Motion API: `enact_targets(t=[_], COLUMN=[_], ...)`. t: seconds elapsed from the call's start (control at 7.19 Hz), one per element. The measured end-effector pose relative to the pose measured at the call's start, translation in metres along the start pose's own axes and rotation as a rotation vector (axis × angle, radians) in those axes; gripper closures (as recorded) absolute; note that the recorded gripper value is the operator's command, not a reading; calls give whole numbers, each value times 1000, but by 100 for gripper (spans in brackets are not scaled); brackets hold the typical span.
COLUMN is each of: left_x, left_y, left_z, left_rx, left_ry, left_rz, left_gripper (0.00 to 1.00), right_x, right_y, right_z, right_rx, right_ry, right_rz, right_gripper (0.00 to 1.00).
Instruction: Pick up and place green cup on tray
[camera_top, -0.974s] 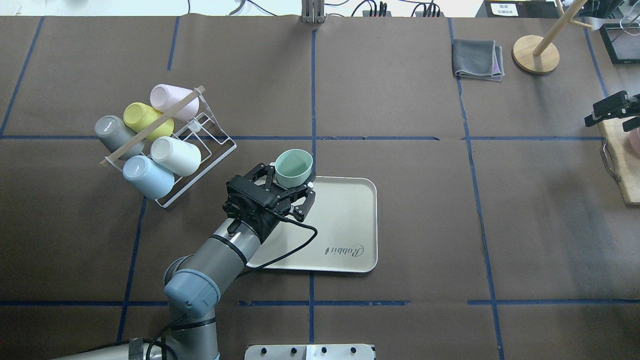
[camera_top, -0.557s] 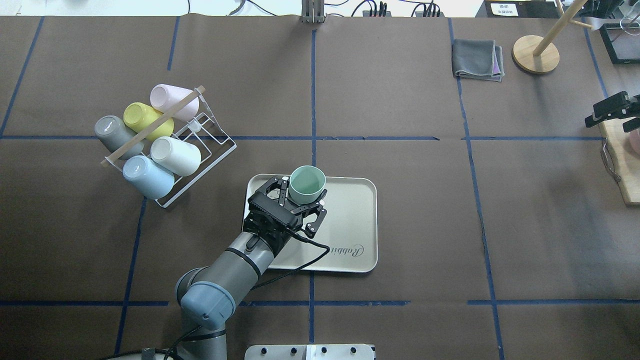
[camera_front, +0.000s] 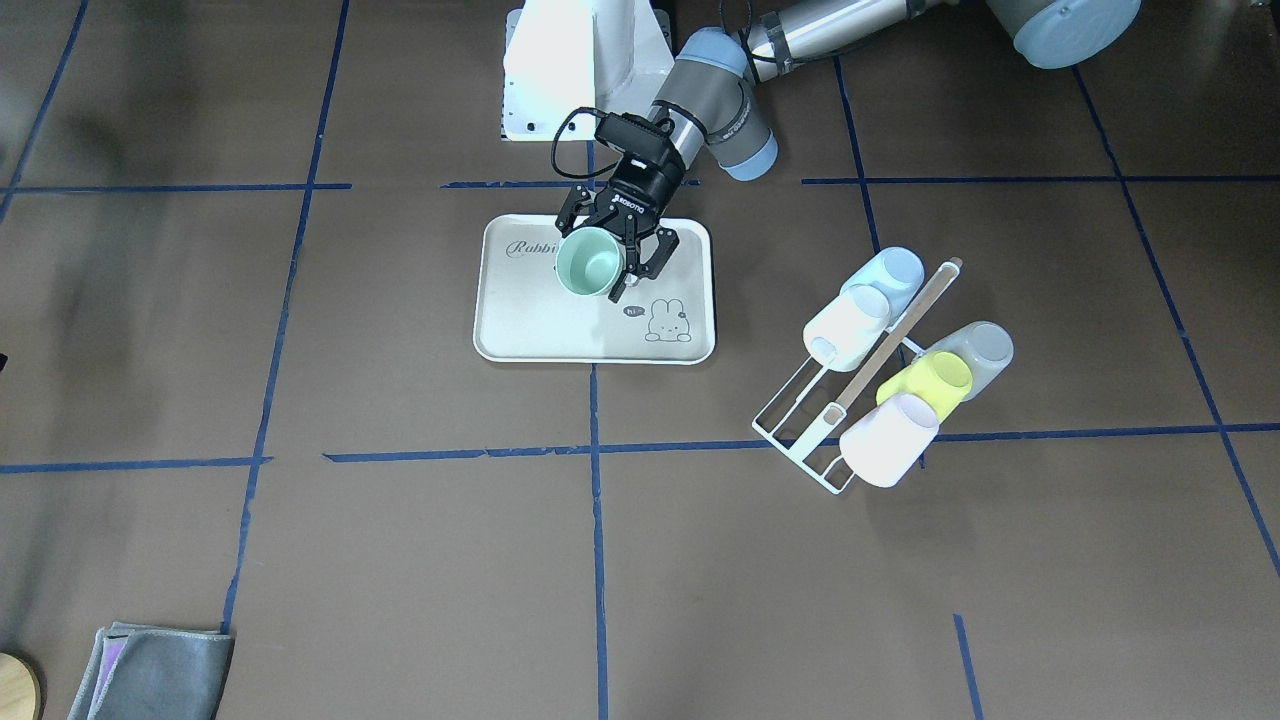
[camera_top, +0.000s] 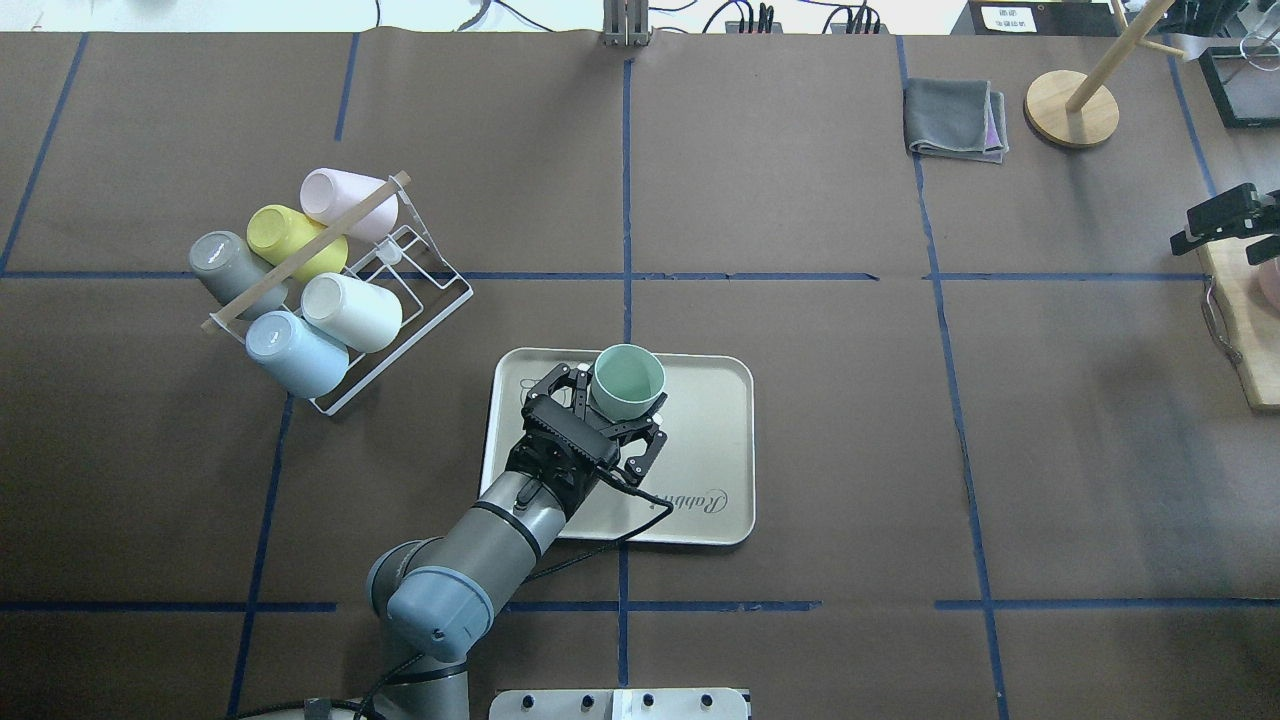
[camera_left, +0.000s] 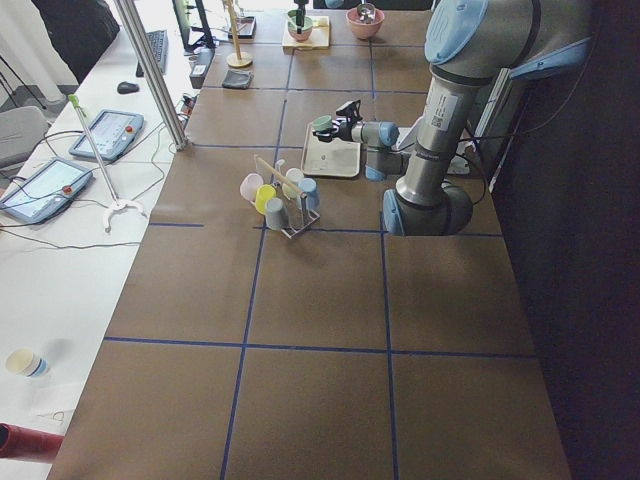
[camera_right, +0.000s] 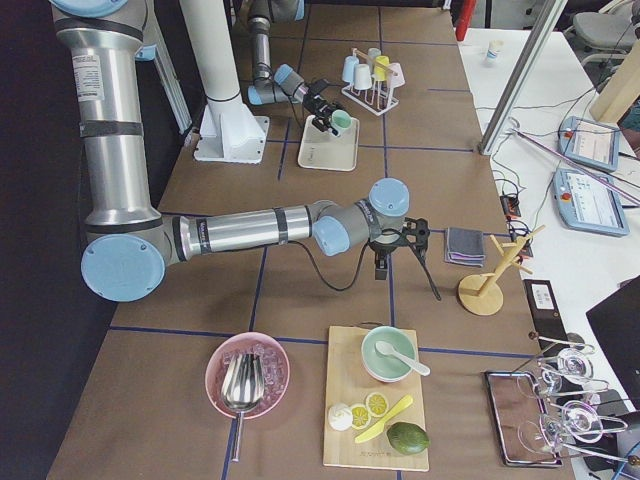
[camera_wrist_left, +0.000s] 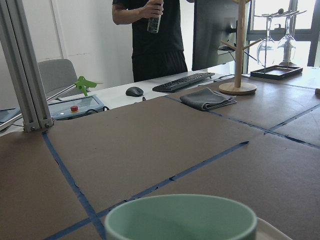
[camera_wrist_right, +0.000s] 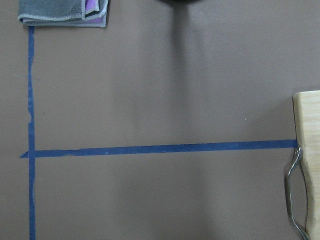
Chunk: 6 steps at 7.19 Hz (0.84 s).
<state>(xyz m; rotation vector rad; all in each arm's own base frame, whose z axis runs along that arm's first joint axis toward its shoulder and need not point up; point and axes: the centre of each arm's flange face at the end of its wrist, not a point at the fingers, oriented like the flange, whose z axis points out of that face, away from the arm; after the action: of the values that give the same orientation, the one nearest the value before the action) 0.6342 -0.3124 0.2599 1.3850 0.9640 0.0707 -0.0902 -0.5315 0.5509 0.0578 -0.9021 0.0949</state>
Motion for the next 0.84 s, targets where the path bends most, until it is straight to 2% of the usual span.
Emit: enact_targets(t=[0.42, 0.84], left_x=[1, 1], left_y=[6, 10], left_z=[-1, -2], left_rx=[-8, -14], left_ry=[0, 1], left_rz=[6, 12], left_gripper=[14, 13], right_x=[1, 2], right_y=[0, 0], right_z=[1, 2], right_rx=[-1, -3], right_ry=[1, 2], right_rz=[1, 3], right_gripper=[0, 0])
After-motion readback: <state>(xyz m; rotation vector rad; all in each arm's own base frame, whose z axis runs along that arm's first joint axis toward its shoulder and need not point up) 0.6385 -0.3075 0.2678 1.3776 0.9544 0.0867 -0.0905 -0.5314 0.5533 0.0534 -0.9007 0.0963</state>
